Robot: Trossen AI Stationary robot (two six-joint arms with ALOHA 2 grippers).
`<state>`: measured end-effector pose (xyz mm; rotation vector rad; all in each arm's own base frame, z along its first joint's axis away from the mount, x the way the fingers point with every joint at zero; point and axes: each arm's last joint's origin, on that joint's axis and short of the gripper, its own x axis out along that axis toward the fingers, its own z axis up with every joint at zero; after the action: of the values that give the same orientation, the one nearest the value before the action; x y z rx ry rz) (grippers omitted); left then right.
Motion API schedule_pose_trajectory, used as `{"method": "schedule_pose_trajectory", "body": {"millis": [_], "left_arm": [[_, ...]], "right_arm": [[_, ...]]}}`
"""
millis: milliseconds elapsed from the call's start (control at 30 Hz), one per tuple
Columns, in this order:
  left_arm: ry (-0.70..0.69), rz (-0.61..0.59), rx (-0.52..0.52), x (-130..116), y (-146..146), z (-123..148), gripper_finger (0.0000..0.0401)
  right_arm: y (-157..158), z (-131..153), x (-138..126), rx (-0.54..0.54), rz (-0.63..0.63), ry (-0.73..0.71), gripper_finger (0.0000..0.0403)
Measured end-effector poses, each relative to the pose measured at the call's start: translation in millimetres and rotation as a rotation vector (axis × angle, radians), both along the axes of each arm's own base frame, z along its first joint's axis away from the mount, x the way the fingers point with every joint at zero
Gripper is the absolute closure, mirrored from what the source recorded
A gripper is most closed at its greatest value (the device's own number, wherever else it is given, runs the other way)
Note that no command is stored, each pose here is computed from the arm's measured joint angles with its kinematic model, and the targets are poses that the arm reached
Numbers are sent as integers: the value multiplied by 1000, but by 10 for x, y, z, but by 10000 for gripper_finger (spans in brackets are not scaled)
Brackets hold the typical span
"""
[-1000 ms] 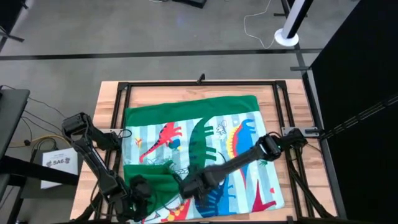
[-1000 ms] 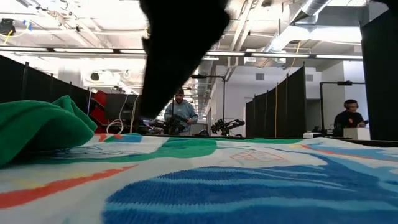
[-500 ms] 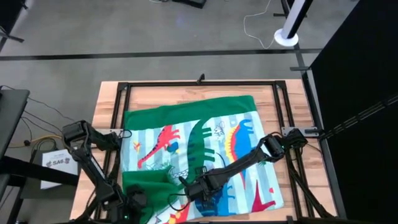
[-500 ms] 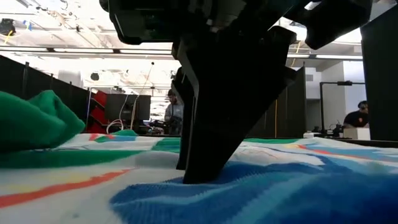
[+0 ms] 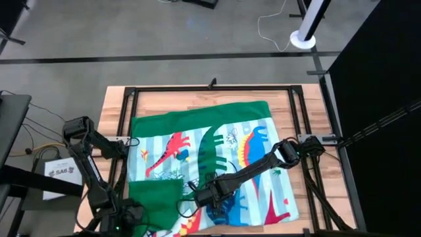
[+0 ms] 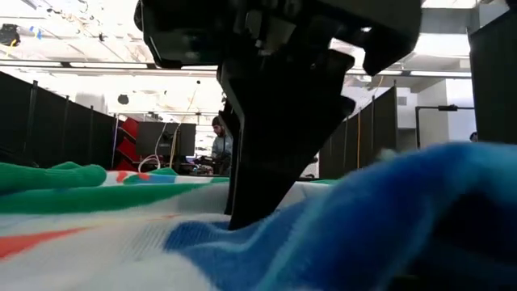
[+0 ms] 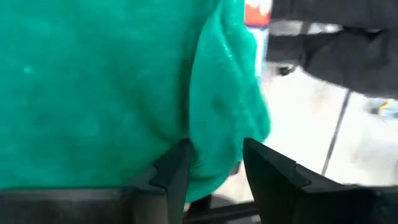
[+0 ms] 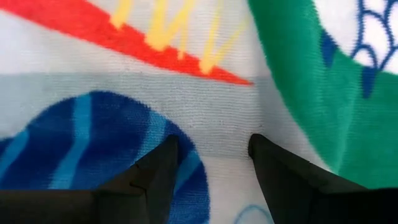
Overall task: Roll towel
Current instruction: Roll the multicolor dinosaur print towel
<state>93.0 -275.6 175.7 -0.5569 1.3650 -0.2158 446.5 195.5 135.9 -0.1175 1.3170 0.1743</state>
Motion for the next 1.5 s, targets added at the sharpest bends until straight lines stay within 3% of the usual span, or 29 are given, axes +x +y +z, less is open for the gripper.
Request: {"method": "schedule_pose_trajectory", "body": {"millis": [200,367,433,567,800,1000,1100,1333,1500], "left_arm": [[-28,14,17,68,27,-6,267],[-65,30,-94,177,147,282,267],[-80,24,-76,171,237,362,267],[-143,96,61,163,373,355,267],[-225,71,102,288,213,142,267],[-250,38,127,468,62,-173,267],[-238,45,173,578,123,-243,267],[-332,51,147,822,381,73,267],[-331,83,86,738,377,203,267]], "right_arm": [[-87,16,41,-5,-6,-11,211],[-80,54,52,2,-4,-11,211],[-56,76,52,12,-2,-10,211],[37,144,52,74,3,-7,211],[179,429,56,120,39,-31,211],[127,535,187,151,53,-143,211],[114,537,267,153,97,-222,211],[136,661,494,87,190,-550,211],[13,419,568,85,148,-636,211]]}}
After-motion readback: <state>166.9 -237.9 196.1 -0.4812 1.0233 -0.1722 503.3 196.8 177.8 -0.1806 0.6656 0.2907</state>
